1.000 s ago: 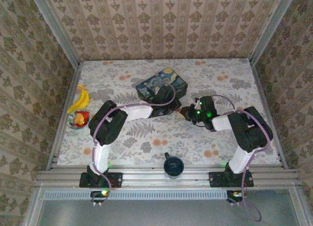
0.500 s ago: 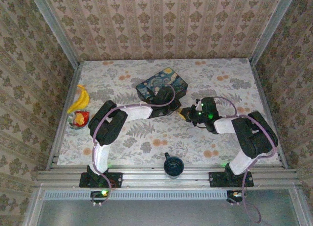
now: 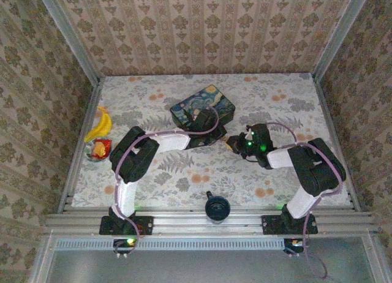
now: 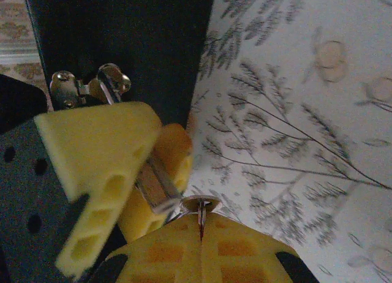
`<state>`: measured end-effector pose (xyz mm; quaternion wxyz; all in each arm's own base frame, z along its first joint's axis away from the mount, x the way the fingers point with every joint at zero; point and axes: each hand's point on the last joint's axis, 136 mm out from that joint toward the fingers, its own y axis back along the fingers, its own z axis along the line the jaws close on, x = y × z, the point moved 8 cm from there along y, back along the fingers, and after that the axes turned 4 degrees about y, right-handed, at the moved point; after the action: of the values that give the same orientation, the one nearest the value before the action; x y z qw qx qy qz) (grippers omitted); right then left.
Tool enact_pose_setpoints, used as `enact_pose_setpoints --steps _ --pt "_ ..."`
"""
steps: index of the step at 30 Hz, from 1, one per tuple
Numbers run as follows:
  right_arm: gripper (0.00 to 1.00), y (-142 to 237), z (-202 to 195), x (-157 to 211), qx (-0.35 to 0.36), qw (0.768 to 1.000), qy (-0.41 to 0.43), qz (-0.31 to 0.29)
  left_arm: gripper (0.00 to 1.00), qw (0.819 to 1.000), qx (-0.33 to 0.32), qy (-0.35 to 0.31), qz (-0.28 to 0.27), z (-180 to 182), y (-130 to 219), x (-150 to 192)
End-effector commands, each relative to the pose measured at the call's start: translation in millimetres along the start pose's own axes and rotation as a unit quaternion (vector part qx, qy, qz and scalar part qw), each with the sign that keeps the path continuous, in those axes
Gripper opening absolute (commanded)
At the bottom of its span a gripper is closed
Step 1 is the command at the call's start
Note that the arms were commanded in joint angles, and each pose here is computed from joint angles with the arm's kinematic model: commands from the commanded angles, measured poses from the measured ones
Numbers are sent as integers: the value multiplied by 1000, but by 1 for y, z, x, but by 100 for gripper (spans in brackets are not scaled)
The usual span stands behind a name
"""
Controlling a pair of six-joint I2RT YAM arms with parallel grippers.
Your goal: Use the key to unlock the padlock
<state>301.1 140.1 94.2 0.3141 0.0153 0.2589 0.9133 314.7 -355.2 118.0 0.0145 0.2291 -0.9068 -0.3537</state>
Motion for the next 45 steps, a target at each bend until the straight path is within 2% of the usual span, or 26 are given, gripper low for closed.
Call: enact_pose_setpoints --steps 1,6,10,13,16,22,25,27,30,32,35,38,42,45 --pt "0 12 1 0 11 999 1 -36 0 1000 21 8 -1 -10 8 0" --pt "0 22 -2 3 87 996 5 -22 0 1000 16 -3 -12 -10 12 -3" --pt "3 35 -10 6 194 981 19 -6 0 1000 10 -16 -25 -11 18 -7" --pt "3 41 -18 9 236 971 22 0 0 999 -1 -20 -26 -7 18 -8" --pt "3 44 -25 12 252 967 18 6 0 999 -22 -28 -16 -3 14 -7" --pt "2 41 -20 13 230 973 20 17 0 998 -54 -24 10 12 -1 -1" --pt "1 41 -15 11 229 973 26 20 14 997 -63 -26 20 17 -9 4" --pt "2 41 -13 10 226 973 29 19 16 997 -71 -27 24 20 -12 5" --pt "1 43 -8 9 222 974 33 14 26 996 -79 -25 24 24 -15 6" --pt "1 45 -5 8 218 975 37 11 45 996 -81 -26 27 25 -15 7" --pt "1 48 1 6 211 977 44 8 62 996 -78 -27 30 24 -11 6" --pt "1 50 6 5 200 979 47 9 67 997 -62 -38 22 16 -2 3" --pt "1 56 18 3 174 983 53 6 78 998 -20 -62 0 -4 21 -4" --pt "1 59 29 1 151 987 60 4 79 996 12 -85 -17 -18 43 -10"
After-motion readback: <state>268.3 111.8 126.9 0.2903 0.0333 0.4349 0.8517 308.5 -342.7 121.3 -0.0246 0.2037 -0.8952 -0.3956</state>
